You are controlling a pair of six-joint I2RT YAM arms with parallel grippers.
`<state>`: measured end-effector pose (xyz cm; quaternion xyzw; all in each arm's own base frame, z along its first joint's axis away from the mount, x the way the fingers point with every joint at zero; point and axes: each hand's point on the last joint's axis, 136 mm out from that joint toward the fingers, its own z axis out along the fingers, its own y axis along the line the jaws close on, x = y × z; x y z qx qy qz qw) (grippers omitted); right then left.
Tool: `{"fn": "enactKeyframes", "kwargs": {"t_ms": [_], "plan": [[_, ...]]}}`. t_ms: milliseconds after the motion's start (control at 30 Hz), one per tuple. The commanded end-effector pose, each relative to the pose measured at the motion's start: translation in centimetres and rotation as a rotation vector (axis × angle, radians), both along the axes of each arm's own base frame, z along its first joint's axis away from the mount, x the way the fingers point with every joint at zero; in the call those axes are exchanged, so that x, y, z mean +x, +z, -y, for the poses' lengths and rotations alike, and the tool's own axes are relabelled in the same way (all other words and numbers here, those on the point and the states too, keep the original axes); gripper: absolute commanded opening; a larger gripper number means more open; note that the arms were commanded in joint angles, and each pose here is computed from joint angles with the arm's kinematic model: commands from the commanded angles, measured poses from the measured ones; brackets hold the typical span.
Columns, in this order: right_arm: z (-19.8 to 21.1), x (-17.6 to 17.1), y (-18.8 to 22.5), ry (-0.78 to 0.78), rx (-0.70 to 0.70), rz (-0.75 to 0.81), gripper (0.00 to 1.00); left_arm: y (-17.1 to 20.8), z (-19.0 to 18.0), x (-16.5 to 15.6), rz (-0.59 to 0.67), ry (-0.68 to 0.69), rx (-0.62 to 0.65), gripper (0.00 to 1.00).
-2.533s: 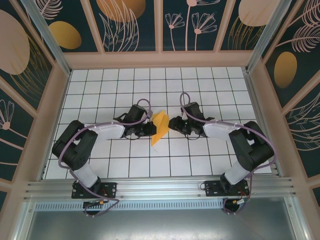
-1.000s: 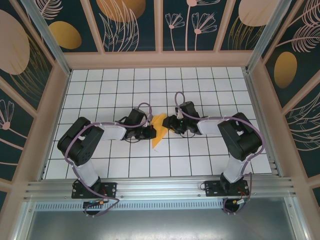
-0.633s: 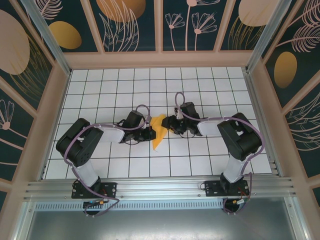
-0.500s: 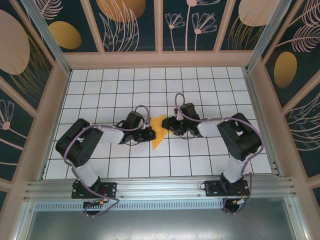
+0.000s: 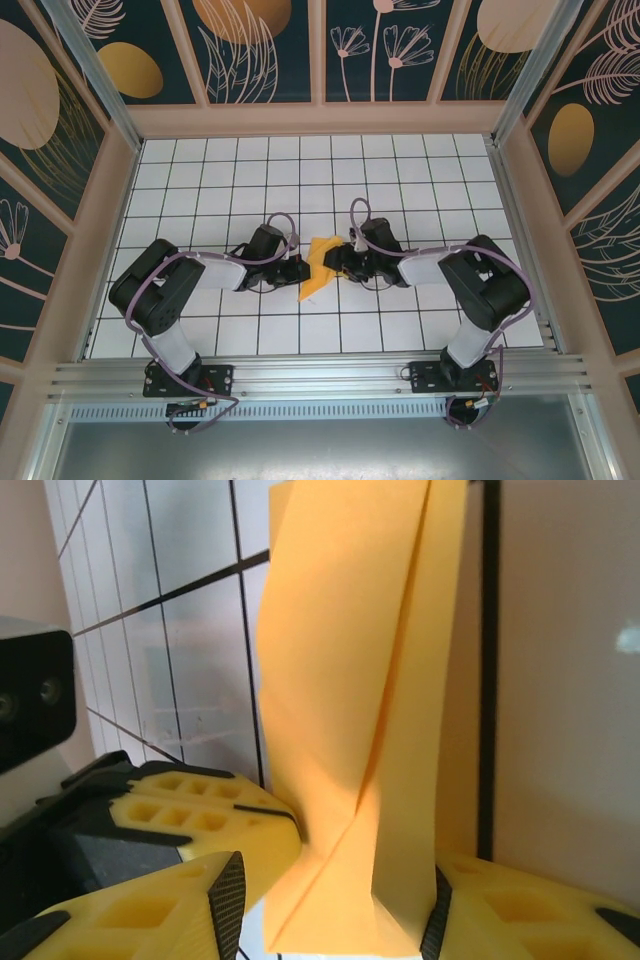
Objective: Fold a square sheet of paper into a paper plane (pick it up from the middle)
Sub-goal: Turn over the paper at the center of the table.
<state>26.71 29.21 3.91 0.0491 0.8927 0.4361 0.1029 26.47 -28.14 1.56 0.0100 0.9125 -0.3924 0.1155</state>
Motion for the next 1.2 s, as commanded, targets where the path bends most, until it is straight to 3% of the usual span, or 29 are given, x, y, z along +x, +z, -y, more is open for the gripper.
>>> {"fn": "enactKeyframes", "kwargs": {"t_ms": [0,133,267,467,633,733,1000,1167], "plan": [[1.2,-0.5,0.0,-0.024,-0.059,0.007,0.51,-0.5,-0.5,-1.0,-0.028,-0.005,0.017,0.07],[2.5,0.0,-0.2,-0.070,-0.129,0.019,0.46,-0.7,-0.6,-1.2,-0.033,-0.008,0.021,0.07],[2.4,0.4,0.0,-0.066,-0.131,0.027,0.30,-0.8,-0.6,-1.3,-0.038,-0.011,0.020,0.07],[1.8,0.8,-0.5,-0.046,-0.136,0.020,0.19,-0.8,-0.6,-1.4,-0.037,-0.019,0.025,0.08],[3.2,1.3,-1.6,-0.064,-0.242,0.013,0.14,-0.9,-0.7,-1.5,-0.038,-0.022,0.032,0.08],[4.0,1.5,-2.3,-0.062,-0.311,0.004,0.12,-1.1,-0.8,-1.6,-0.041,-0.024,0.039,0.08],[6.3,1.8,-2.0,-0.113,-0.454,0.015,0.23,-1.5,-0.9,-1.9,-0.054,-0.034,0.048,0.08],[3.5,1.1,0.6,-0.055,-0.306,0.068,0.20,-1.6,-0.9,-1.9,-0.055,-0.037,0.050,0.08]]}}
